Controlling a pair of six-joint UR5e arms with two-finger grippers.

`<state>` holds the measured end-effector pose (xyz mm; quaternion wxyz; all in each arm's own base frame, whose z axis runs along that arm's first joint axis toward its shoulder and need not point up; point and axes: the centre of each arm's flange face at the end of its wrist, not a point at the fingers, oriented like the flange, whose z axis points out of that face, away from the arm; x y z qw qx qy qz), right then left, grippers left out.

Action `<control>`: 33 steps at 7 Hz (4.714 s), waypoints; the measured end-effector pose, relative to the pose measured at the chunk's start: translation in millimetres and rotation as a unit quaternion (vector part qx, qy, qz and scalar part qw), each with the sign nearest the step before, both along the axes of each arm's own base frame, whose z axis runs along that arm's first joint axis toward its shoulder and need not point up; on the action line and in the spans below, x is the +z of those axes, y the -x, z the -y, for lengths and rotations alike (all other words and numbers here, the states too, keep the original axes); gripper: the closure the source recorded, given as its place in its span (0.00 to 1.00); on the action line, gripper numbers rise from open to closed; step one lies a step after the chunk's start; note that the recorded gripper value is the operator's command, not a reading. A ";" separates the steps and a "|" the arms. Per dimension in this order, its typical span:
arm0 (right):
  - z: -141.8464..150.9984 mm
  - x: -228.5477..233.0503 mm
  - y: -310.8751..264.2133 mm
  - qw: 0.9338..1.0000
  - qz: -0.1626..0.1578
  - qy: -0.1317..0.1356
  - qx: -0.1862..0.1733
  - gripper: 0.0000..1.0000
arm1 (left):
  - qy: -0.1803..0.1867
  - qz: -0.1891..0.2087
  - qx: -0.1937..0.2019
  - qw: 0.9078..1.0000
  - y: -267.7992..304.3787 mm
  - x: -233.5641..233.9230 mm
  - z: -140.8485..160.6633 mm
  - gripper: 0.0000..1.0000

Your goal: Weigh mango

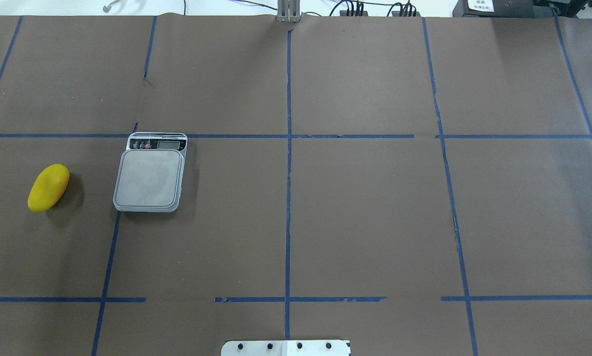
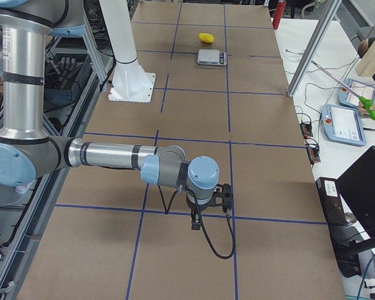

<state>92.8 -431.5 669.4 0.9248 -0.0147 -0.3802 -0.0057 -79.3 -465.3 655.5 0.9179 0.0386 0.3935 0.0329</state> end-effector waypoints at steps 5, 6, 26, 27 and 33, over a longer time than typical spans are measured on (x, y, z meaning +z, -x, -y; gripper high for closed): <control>0.1 -0.4 0.0 1.000 0.000 0.000 0.000 0.00 | -0.101 0.005 0.005 0.995 -15.5 -106.0 16.0 0.00; 0.0 -0.3 0.0 1.000 0.000 0.000 0.000 0.00 | -0.107 0.003 0.000 0.994 -33.5 -135.3 15.5 0.00; 0.1 -0.5 0.0 1.000 0.000 -0.001 0.000 0.00 | -0.081 0.027 -0.014 0.996 -195.9 -255.8 34.9 1.00; 0.1 -0.5 0.0 1.000 0.000 0.000 0.000 0.00 | -0.076 0.033 -0.030 0.996 -173.5 -292.0 47.6 1.00; 0.0 -0.2 0.0 1.000 0.000 0.000 0.000 0.00 | 0.023 -0.057 -0.051 0.997 -361.9 -383.9 21.6 1.00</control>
